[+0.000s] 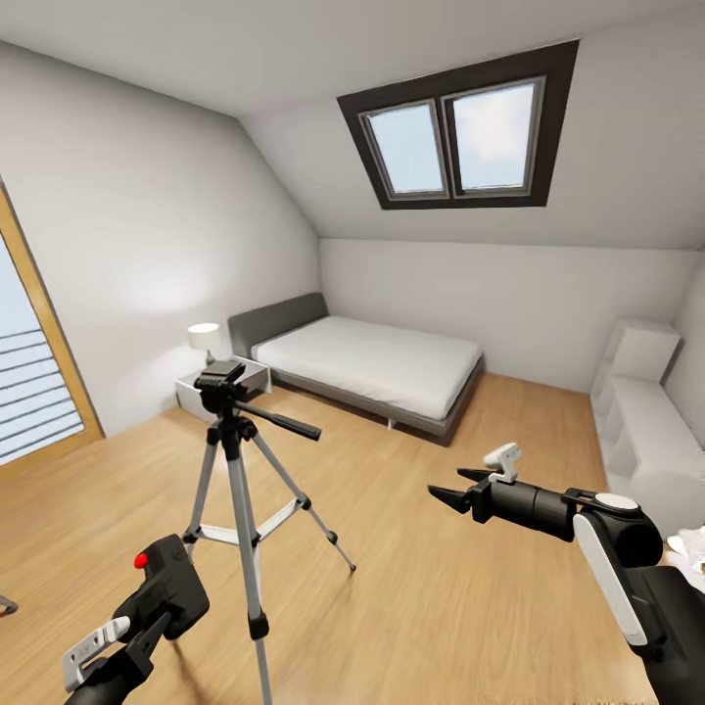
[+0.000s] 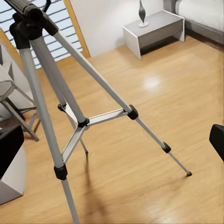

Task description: Attach the digital camera to the camera tripod in the bedroom.

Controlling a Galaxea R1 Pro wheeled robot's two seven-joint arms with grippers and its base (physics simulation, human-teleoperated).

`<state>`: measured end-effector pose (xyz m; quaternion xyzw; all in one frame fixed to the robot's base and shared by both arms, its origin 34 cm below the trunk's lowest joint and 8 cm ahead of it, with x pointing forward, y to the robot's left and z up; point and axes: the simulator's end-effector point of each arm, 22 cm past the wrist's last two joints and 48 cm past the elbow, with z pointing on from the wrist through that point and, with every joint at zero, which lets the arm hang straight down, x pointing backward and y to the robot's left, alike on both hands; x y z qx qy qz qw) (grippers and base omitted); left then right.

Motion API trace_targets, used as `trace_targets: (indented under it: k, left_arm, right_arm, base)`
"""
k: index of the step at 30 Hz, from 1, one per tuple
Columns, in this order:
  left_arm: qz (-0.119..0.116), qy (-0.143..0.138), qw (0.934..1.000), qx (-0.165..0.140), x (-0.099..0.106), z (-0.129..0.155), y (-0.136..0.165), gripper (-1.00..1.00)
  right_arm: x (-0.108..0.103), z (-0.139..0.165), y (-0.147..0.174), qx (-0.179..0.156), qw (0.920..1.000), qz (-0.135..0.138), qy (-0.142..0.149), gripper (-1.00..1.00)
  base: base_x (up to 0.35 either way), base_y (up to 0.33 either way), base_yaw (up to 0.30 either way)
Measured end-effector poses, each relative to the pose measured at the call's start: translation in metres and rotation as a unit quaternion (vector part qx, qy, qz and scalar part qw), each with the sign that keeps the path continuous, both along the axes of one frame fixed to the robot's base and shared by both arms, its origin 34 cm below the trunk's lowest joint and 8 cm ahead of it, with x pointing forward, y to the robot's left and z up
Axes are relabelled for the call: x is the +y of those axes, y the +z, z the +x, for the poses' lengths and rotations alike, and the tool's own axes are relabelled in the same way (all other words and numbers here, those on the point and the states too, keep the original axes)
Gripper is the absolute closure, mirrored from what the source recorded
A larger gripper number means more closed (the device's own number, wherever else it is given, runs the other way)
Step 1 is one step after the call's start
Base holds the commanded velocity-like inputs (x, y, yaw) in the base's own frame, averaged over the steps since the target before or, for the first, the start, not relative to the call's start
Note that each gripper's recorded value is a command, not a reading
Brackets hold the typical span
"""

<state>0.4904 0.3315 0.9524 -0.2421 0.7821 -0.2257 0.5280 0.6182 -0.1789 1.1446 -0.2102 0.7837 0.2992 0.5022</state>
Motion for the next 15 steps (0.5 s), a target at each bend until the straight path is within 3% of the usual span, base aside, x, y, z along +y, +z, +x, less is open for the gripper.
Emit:
trace_targets:
  k: [4,15]
  left_arm:
    - [0.000,0.000,1.0000,0.000,0.0001,-0.0001,0.0000,1.00]
    - [0.000,0.001,1.0000,0.000,0.0007,-0.0002,-0.0001,1.00]
  right_arm:
    - [-0.0001,0.0001,0.0002,0.000,1.0000,0.000,0.000,-1.00]
    - [-0.0002,0.0002,0.0003,-0.001,1.0000,0.000,0.000,-1.00]
  base:
    - [0.000,0.030,-0.104]
    - [0.000,0.003,-0.008]
